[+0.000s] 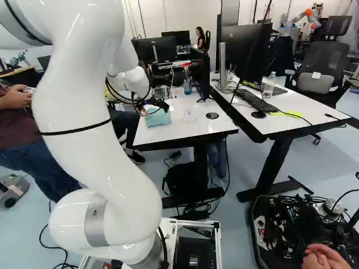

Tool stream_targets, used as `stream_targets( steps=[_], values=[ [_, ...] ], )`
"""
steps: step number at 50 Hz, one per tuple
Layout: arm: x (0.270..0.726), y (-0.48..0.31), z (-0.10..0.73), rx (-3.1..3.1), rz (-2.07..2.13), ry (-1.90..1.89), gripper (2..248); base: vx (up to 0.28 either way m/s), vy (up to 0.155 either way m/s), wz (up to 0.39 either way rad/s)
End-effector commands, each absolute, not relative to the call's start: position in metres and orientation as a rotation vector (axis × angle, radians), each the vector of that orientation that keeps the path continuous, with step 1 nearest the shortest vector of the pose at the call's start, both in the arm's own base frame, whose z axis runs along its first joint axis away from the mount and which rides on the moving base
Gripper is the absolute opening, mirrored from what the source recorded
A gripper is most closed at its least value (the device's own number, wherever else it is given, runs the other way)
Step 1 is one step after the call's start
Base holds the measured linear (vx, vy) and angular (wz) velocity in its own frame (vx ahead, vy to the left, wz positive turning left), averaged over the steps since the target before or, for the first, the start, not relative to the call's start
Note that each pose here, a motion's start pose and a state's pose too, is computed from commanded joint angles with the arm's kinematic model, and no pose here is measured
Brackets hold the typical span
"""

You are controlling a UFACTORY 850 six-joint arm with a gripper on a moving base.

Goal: Clean the table with the green towel

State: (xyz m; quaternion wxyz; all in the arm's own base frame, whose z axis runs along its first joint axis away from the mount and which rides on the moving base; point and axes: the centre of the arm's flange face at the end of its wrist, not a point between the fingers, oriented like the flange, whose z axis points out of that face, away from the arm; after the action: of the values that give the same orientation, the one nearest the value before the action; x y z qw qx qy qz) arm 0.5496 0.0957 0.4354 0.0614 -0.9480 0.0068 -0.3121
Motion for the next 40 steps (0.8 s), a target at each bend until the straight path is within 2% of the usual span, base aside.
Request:
stream_targets(
  steps=[40],
  values=[
    [0.5500, 0.0956, 0.4354, -2.867, -0.944, 0.021, 247, 0.000, 0.000, 0.000]
  ],
)
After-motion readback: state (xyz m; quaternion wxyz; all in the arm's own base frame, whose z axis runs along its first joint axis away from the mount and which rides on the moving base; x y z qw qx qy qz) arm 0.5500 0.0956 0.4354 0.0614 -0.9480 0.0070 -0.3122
